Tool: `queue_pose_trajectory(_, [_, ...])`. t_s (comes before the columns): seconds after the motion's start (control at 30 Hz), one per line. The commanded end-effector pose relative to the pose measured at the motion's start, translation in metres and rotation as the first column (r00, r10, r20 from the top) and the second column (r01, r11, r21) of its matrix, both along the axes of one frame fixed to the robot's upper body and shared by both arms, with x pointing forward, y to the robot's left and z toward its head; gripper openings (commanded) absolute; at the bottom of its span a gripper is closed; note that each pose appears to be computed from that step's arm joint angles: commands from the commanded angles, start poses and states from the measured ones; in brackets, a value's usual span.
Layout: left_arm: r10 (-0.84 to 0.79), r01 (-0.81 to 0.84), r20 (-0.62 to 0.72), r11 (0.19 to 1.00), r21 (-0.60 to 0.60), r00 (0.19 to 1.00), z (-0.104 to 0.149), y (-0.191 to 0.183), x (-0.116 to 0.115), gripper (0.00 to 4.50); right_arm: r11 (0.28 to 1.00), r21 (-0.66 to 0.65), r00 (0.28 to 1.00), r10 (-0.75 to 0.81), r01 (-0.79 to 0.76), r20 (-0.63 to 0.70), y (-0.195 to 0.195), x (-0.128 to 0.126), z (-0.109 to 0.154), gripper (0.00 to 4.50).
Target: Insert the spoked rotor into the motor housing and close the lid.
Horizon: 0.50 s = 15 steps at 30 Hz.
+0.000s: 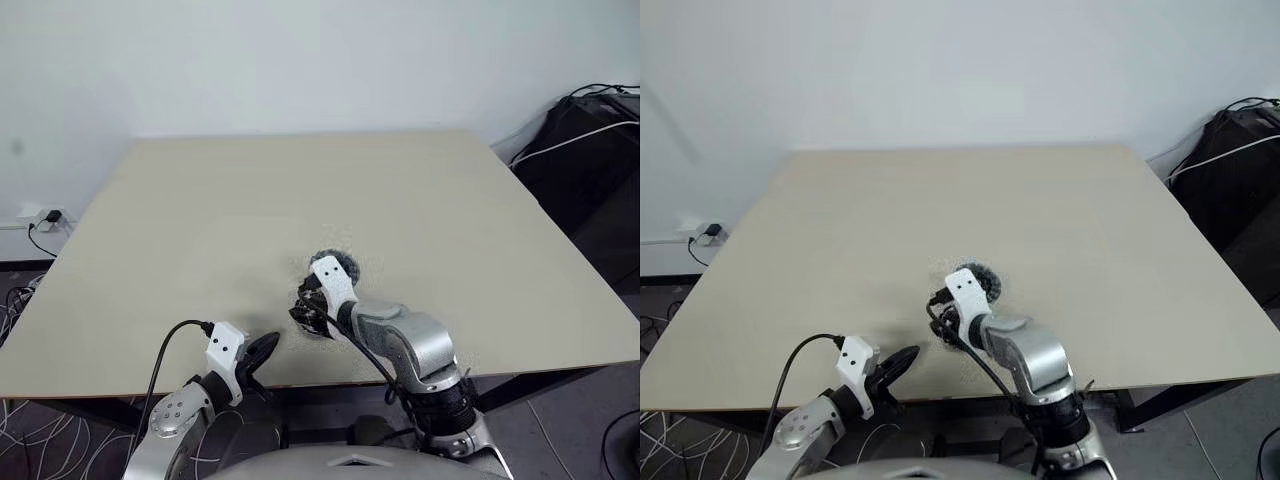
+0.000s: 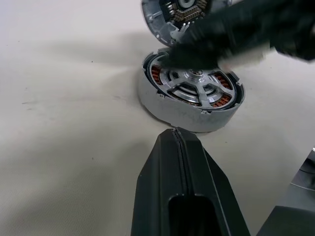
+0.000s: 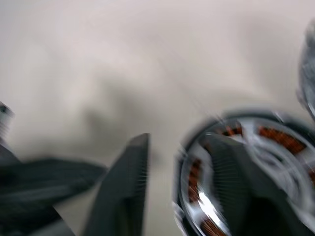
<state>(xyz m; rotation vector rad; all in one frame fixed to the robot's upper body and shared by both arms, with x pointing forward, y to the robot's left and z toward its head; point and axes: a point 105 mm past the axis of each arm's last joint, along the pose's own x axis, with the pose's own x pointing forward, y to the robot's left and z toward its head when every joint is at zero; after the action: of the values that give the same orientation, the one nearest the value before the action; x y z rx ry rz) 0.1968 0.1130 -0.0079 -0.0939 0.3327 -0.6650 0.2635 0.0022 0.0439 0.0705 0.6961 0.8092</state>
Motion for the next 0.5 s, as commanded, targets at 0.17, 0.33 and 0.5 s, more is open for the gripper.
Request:
queue_pose_trajectory(0.17, [-0.007,0.008,0.047,1.0,-0.005,0.999,0.01,-0.001,0.005,0.0,0.966,-0.092,0.846,0.255,-0.24,0.468,0.003,0.007,0.055,2.55])
queue_pose_trajectory(0.33, [-0.01,0.01,0.046,1.0,-0.005,0.999,0.009,-0.001,0.005,0.0,0.81,-0.427,0.645,0.582,-0.403,0.495,-0.03,-0.011,0.027,2.55])
queue_pose_trajectory(0.5, [-0.012,0.012,0.044,1.0,-0.006,0.999,0.01,-0.001,0.005,0.0,0.705,-0.52,0.578,0.702,-0.483,0.416,-0.056,-0.022,0.012,2.55])
